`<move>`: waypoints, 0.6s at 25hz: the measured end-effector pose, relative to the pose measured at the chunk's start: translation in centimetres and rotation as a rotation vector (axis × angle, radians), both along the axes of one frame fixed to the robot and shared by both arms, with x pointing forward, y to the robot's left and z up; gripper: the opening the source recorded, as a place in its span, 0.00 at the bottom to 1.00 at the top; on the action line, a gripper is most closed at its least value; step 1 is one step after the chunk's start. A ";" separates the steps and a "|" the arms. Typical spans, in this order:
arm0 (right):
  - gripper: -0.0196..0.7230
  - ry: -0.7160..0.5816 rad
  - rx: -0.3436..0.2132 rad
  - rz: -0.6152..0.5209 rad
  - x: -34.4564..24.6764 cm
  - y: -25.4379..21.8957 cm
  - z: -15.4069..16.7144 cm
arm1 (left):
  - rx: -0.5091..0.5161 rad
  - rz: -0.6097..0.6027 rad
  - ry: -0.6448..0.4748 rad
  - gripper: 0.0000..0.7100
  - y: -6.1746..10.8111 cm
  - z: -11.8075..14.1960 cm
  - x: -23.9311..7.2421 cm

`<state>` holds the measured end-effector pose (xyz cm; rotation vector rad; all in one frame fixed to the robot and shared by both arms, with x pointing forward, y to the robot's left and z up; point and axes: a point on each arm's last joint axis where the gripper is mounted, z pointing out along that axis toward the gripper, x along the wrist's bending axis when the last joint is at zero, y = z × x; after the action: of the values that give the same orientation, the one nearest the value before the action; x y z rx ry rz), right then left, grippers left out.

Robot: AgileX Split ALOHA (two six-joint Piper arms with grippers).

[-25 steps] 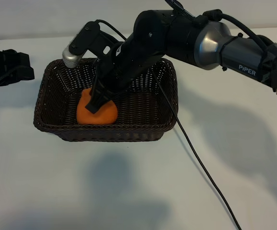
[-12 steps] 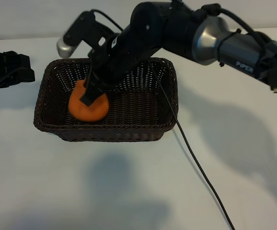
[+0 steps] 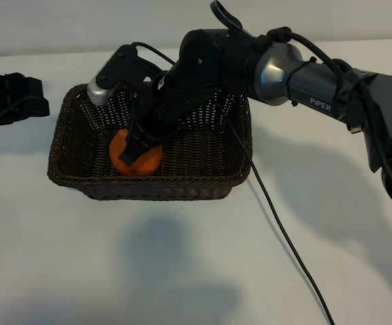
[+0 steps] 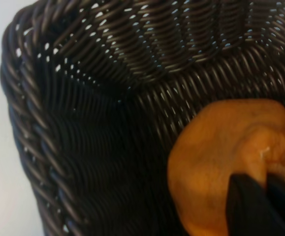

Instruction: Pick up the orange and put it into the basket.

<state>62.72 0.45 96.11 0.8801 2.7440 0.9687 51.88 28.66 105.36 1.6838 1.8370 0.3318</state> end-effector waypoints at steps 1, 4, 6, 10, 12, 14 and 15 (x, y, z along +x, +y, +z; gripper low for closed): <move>0.09 0.001 0.000 -0.001 0.0 0.0 -0.1 | 0.000 0.000 0.000 0.83 0.0 0.0 0.0; 0.14 0.007 0.004 -0.010 0.0 0.0 0.0 | 0.000 0.000 0.000 0.83 0.0 0.0 0.0; 0.22 0.006 0.007 -0.011 0.0 0.0 0.3 | 0.000 0.000 0.000 0.83 0.0 0.0 0.0; 0.57 0.014 -0.003 -0.009 0.0 0.0 1.4 | 0.000 0.000 -0.001 0.83 0.0 0.0 0.0; 0.80 0.035 -0.025 -0.013 0.0 -0.1 1.9 | 0.000 0.001 -0.003 0.83 0.0 0.0 0.0; 0.93 0.053 -0.058 -0.022 0.0 -0.3 2.5 | 0.001 0.002 -0.006 0.83 0.0 0.0 0.0; 0.96 0.058 -0.077 -0.030 0.1 -0.4 2.9 | 0.001 0.003 -0.008 0.83 0.0 0.0 0.1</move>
<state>62.78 0.06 98.96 0.9487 2.7862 0.8394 51.95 28.68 105.40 1.6779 1.8340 0.3411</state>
